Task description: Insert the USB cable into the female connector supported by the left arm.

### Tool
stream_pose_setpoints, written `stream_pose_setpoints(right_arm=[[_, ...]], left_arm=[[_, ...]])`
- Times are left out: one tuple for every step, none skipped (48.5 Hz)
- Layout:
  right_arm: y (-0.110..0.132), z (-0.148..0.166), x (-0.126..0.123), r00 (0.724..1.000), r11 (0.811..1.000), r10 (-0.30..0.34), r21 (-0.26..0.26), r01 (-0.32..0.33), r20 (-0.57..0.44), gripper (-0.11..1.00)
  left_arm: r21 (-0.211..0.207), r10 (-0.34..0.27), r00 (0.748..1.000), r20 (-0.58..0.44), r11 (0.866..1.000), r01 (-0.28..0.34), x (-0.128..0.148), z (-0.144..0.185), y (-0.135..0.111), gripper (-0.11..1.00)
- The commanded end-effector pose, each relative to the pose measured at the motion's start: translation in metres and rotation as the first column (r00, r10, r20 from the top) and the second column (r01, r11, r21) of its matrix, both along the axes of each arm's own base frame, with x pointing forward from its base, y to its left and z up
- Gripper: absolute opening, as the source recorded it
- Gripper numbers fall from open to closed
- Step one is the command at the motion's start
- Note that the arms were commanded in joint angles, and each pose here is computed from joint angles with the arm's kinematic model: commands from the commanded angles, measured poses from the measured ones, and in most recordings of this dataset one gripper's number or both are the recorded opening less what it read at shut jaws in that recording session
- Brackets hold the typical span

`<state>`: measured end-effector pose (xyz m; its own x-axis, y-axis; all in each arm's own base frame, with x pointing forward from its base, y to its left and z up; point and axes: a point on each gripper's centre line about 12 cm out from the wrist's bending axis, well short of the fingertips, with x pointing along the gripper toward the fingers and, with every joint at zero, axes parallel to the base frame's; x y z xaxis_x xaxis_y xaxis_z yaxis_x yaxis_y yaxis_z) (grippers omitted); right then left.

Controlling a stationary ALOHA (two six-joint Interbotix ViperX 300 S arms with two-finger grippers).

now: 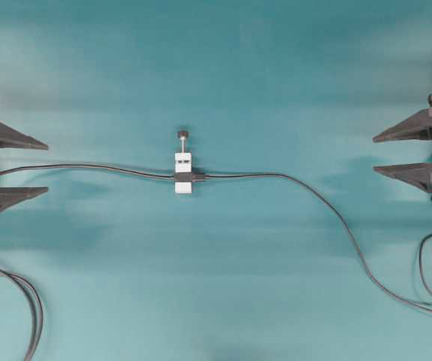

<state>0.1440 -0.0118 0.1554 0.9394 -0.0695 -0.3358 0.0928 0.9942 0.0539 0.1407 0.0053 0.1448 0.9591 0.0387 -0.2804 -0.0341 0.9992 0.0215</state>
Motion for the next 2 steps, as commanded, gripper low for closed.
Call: stream_pose_setpoints(right_arm=[[-0.0002, 0.0043, 0.0023, 1.000, 1.000, 0.002, -0.003, -0.002, 0.010, 0.64], [-0.0002, 0.0043, 0.0023, 1.000, 1.000, 0.002, -0.003, -0.002, 0.010, 0.64]], left_arm=[[0.002, -0.001, 1.000, 0.009, 1.000, 0.001, 0.0022, 0.0037, 0.0000, 0.93], [0.000, 0.000, 1.000, 0.009, 1.000, 0.000, 0.0022, 0.0037, 0.0001, 0.93]])
